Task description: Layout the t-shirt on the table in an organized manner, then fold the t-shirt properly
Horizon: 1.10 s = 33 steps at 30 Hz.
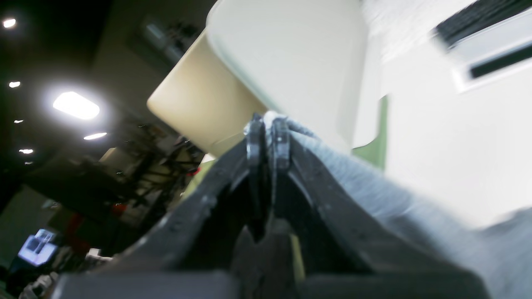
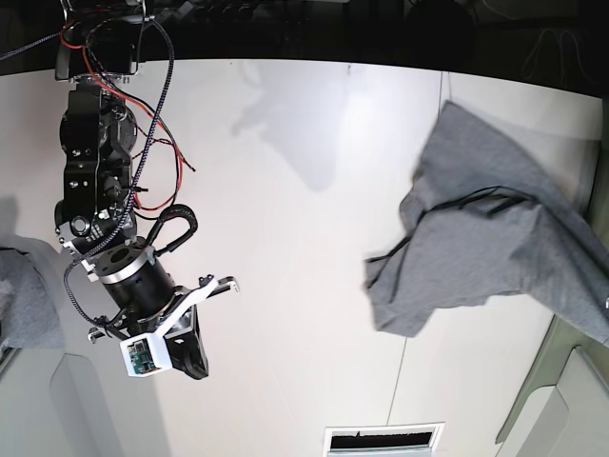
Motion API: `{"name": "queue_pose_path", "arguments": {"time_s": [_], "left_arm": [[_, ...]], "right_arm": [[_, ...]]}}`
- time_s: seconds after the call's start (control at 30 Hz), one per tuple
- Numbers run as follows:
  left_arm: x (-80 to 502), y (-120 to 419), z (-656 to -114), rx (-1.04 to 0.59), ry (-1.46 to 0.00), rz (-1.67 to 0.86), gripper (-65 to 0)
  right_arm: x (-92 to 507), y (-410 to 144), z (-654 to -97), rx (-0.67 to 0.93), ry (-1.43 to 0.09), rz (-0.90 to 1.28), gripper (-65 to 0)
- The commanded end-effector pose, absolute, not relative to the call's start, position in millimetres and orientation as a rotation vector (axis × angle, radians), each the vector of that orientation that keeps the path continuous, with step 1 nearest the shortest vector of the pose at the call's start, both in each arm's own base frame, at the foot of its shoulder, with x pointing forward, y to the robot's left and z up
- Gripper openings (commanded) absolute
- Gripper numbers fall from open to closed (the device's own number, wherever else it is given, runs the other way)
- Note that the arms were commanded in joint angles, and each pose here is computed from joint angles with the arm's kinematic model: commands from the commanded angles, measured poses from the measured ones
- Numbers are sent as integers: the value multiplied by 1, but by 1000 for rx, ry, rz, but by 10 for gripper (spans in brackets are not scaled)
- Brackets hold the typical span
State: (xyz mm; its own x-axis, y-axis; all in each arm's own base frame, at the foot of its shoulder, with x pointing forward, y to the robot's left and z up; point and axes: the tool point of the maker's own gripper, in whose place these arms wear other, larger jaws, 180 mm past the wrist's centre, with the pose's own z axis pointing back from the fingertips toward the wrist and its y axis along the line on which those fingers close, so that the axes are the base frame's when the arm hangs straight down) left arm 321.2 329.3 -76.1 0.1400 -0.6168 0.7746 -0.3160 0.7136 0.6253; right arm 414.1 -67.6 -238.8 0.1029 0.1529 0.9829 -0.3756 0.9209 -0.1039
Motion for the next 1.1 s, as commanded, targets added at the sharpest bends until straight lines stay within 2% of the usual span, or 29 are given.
{"name": "queue_pose_path", "arguments": {"time_s": [0.0,0.13,0.33,0.37,0.5,0.63,0.73,0.83,0.9,0.97,1.07], "left_arm": [[319,326,-54,848,-1521,-262,-650],[321,318,-73,735,-1477,-262,-650],[324,273,-116,412,-1417,-351,-650],[324,258,-123,335,-1412,-393,-650],[305,169,-152,-46,-1377,-619,-650],[257,68,-188,-448,-1278,-853,-650],[218,10,-215,-660,-1171,-959,-650],[188,-23,-245,-726,-1061,-1049,-646],[175,-35,-263,-713,-1009,-1110,-514],[171,-37,-278,-678,-975,-1137,-419],[178,-33,-281,-639,-976,-1095,-404]], "right_arm": [[416,-66,-218,210,-1476,388,-650],[407,-60,-239,293,-1402,344,-650],[386,-57,-311,357,-1218,277,-650],[382,-57,-324,366,-1184,264,-650],[373,-58,-363,378,-1082,233,-522],[373,-60,-369,375,-1068,223,-511],[378,-67,-362,369,-1108,201,-511],[383,-78,-355,360,-1155,169,-510],[385,-85,-354,352,-1163,149,-507],[385,-91,-353,344,-1166,135,-475],[386,-96,-353,336,-1169,121,-395]]}}
